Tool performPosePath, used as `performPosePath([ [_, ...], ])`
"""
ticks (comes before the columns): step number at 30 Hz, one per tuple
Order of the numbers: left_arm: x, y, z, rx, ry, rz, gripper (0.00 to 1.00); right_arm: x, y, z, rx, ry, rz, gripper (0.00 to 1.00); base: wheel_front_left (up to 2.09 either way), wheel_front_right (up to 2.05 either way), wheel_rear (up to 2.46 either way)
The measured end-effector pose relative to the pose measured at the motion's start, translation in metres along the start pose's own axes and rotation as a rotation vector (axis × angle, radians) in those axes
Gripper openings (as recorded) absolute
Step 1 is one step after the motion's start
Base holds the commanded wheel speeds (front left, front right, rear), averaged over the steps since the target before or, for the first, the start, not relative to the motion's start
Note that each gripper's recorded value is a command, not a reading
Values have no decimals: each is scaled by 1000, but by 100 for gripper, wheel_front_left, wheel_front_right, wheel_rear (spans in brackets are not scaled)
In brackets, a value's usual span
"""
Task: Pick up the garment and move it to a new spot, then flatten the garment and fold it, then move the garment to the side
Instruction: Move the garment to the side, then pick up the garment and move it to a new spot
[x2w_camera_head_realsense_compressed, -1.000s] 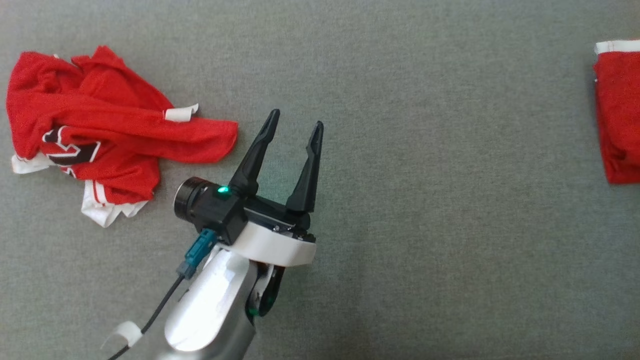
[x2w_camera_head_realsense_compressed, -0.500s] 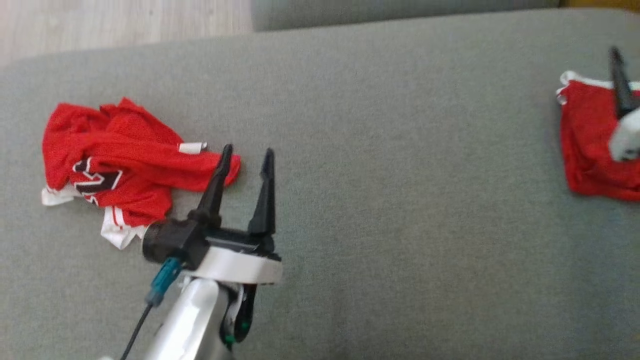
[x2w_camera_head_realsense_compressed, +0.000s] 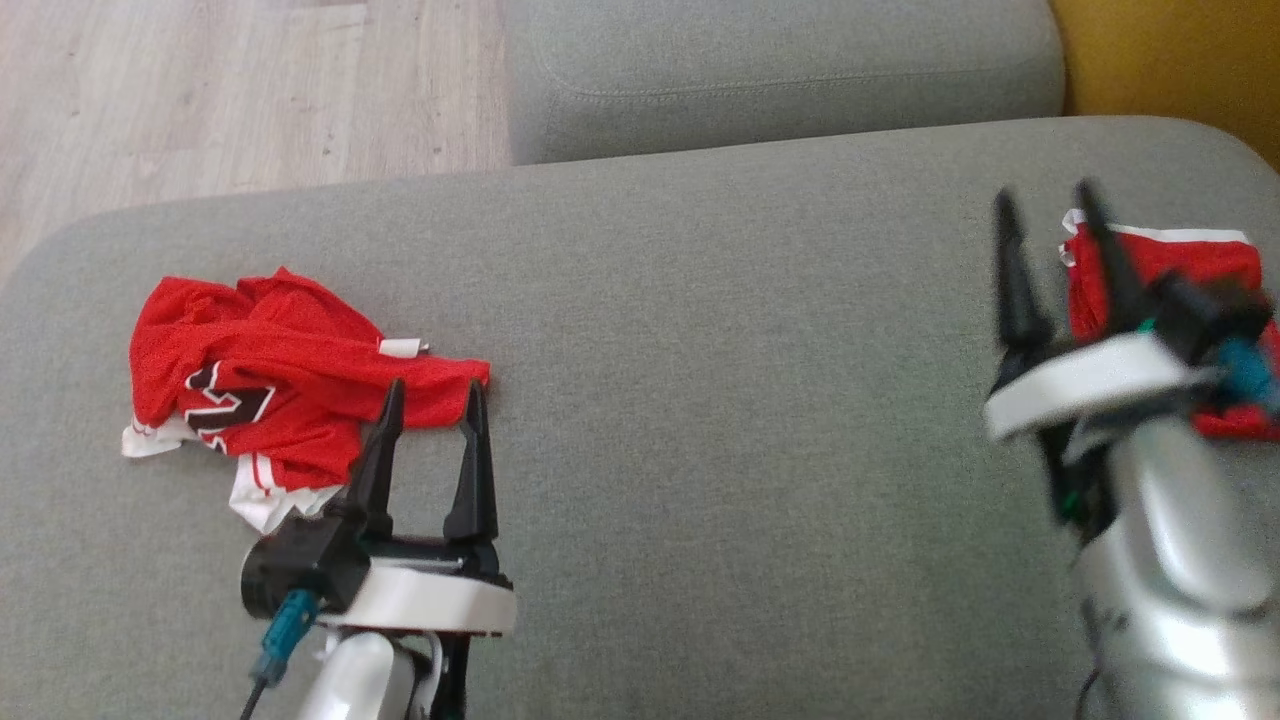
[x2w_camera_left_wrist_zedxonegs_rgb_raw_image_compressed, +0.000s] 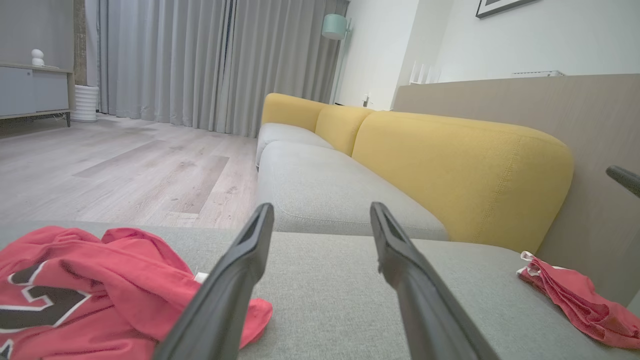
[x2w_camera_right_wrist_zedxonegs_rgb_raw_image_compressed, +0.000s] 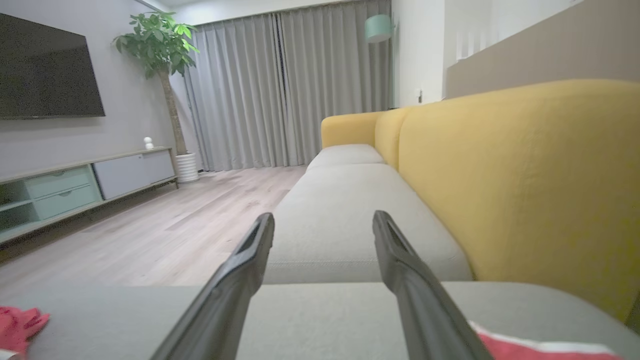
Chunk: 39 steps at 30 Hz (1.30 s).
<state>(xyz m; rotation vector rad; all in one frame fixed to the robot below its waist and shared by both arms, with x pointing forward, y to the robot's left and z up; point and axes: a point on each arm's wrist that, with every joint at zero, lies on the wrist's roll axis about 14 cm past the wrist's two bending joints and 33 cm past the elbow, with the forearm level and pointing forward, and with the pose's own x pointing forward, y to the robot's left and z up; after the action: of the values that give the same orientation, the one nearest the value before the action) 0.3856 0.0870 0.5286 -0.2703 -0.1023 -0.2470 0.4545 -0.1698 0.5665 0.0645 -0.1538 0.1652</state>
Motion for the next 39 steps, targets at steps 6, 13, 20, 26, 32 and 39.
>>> performPosePath([
  [6,-8,1,-6,-6,18,4,100,-45,18,-47,101,89,-38,100,0,0,0],
  [13,-16,6,-15,-10,47,22,100,-77,13,-69,91,146,-76,100,0,0,0],
  [20,-18,7,-17,-9,54,27,100,-75,18,-61,123,116,-69,100,0,0,0],
  [26,-19,8,-16,-13,51,32,100,-73,20,-58,131,104,-64,100,0,0,0],
  [32,-21,10,-15,-15,48,41,100,-71,26,-58,132,106,-47,100,0,0,0],
  [39,-29,24,-11,-8,37,87,100,-72,51,-70,148,144,22,100,0,0,0],
])
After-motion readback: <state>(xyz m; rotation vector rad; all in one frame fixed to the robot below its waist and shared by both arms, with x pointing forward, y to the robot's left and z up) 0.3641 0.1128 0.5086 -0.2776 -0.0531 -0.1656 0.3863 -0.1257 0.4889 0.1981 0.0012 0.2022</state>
